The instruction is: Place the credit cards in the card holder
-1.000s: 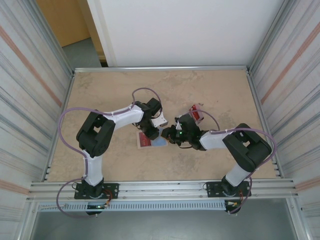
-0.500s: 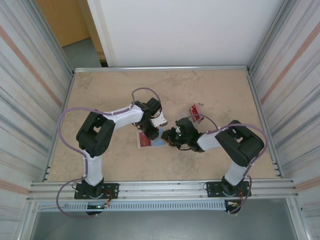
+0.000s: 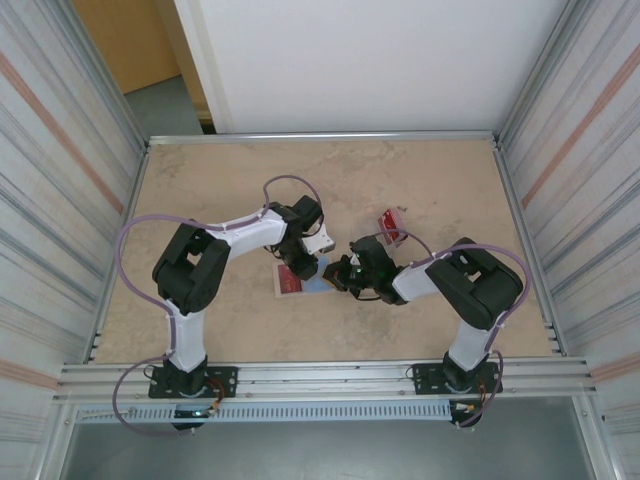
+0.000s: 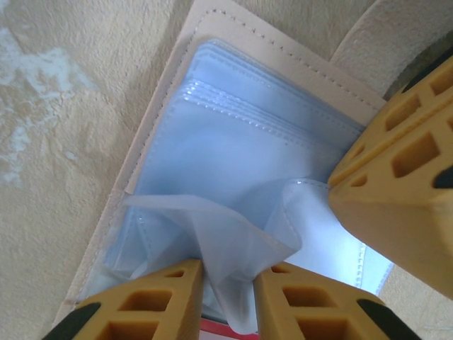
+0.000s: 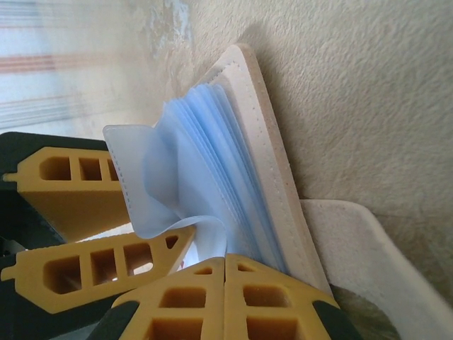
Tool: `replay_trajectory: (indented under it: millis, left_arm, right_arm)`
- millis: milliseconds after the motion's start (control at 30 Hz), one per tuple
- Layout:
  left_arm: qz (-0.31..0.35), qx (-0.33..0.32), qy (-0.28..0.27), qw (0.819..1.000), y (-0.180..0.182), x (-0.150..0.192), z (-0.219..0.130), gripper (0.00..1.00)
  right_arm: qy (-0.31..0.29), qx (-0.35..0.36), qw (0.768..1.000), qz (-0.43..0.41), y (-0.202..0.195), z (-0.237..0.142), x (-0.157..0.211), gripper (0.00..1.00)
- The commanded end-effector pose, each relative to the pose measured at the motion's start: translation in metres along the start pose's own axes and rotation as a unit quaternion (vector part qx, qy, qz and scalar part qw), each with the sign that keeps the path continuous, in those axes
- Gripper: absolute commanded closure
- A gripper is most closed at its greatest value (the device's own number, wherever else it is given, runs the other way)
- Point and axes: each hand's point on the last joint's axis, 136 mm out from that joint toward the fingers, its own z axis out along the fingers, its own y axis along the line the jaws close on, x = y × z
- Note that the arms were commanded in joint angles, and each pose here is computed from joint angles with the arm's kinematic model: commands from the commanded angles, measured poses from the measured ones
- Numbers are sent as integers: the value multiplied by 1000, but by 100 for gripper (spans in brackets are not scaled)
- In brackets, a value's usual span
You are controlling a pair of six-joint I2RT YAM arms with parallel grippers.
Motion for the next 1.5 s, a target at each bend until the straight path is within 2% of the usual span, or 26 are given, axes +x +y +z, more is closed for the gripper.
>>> replay_trajectory:
  millis: [0,267,600,800,900,1033,1167,1333,1467]
  left_arm:
    - [-10,11,4,1000,-7,8,-11,69]
    - [-12,18,-53,998,-12,-6,-62,51]
    - [-72,14,-110,991,23,11,-99,44]
    - [-125,22,-131,983,47,23,-110,43]
    - [-139,19,-132,981,54,28,-111,43]
    - [-141,27,-129,981,53,31,-105,43]
    - [-143,31,-118,982,54,33,-97,43]
    - [-144,35,-114,982,54,32,-93,51]
    - [-144,45,-117,982,51,31,-94,73]
  right_arm:
    - [5,-10,1000,-7,9,3,3,100]
    - [6,6,999,-45,18,0,8,100]
    - [9,21,988,-151,46,-1,18,100]
    - [32,20,981,-192,62,11,28,96]
    - [46,19,977,-208,68,18,35,92]
    - [65,24,975,-213,68,27,41,81]
    - [72,28,974,-211,65,33,42,77]
    - [83,32,974,-208,61,42,44,77]
    - [91,39,974,-206,57,49,44,78]
